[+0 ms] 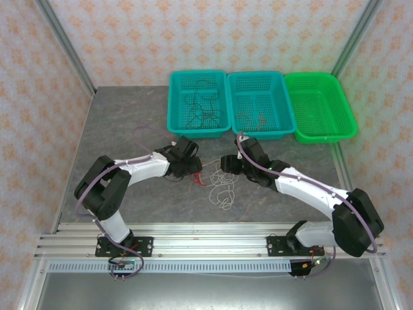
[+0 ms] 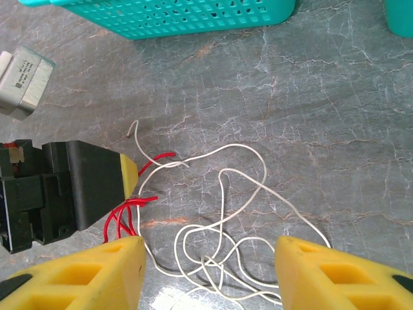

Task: Untangle the cables

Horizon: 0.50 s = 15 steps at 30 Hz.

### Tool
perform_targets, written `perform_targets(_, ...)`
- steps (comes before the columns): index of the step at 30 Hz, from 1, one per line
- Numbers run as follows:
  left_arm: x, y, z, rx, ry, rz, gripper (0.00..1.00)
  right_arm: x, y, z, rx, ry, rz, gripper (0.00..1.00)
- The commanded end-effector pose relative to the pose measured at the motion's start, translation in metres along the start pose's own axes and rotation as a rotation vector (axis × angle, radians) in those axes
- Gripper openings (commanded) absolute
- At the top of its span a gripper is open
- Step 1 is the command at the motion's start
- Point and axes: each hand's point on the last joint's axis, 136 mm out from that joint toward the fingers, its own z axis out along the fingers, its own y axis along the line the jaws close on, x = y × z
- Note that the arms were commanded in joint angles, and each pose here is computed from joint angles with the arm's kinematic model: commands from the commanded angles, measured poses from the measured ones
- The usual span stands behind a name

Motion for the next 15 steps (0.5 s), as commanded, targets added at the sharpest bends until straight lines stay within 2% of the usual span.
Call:
perform_targets(1, -0.006, -0.002, 0.003, 0.0, -0.012, -0.027, 0.5, 0.0, 0.004, 0.006, -0.019, 0.004, 0.012, 0.55)
perform_targets(12, -0.007, 0.004, 0.0, -0.028, -0.022, -0.011, 0.05, 0.014, 0.058, 0.044, -0.087, 0.111, -0.137, 0.57)
perform_targets(15, -0.008, 0.004, -0.003, -0.03, -0.032, -0.007, 0.0, 0.018, 0.06, 0.065, -0.09, 0.118, -0.079, 0.57)
